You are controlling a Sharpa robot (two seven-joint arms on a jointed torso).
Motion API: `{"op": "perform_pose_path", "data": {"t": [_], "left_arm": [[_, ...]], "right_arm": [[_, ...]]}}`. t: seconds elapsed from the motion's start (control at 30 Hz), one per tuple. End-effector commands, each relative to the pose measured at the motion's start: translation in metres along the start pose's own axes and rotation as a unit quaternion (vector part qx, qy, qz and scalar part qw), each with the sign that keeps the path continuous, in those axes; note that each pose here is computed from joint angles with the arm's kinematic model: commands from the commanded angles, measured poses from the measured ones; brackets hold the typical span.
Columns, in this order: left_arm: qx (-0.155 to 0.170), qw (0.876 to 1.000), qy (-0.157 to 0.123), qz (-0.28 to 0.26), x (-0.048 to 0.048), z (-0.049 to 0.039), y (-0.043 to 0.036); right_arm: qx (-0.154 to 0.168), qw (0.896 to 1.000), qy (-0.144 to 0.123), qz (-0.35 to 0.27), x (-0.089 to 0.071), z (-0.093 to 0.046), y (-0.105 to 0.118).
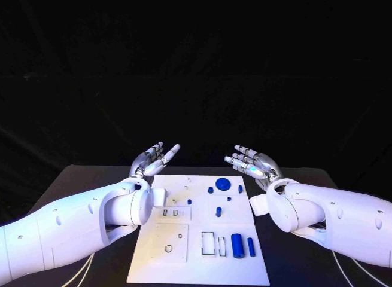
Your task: Assemble the parts on the task board
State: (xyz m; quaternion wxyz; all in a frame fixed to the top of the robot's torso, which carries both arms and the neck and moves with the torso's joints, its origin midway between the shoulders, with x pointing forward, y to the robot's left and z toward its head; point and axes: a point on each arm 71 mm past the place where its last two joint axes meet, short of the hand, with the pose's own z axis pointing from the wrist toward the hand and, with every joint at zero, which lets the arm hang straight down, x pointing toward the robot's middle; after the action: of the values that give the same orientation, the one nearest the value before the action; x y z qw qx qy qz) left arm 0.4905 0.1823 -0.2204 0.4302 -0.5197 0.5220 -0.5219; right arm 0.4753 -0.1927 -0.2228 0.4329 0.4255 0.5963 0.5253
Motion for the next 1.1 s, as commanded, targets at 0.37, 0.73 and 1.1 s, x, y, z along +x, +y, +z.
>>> {"op": "perform_pose_path", "data": {"t": [0.37,0.73,1.1], "left_arm": [[0.001,0.999,0.040,-0.011,-0.0123,-0.0073,-0.0151],[0.020,0.998,0.064,0.009,-0.0115,-0.0133,-0.0348],[0.030,0.995,0.090,0.009,-0.0093,-0.0292,-0.0592]], "right_arm": [[-0.094,0.969,0.073,-0.217,-0.016,0.015,0.030],[-0.090,0.931,0.106,-0.339,-0.017,0.020,0.046],[-0.109,0.856,0.103,-0.495,-0.015,0.025,0.065]]}}
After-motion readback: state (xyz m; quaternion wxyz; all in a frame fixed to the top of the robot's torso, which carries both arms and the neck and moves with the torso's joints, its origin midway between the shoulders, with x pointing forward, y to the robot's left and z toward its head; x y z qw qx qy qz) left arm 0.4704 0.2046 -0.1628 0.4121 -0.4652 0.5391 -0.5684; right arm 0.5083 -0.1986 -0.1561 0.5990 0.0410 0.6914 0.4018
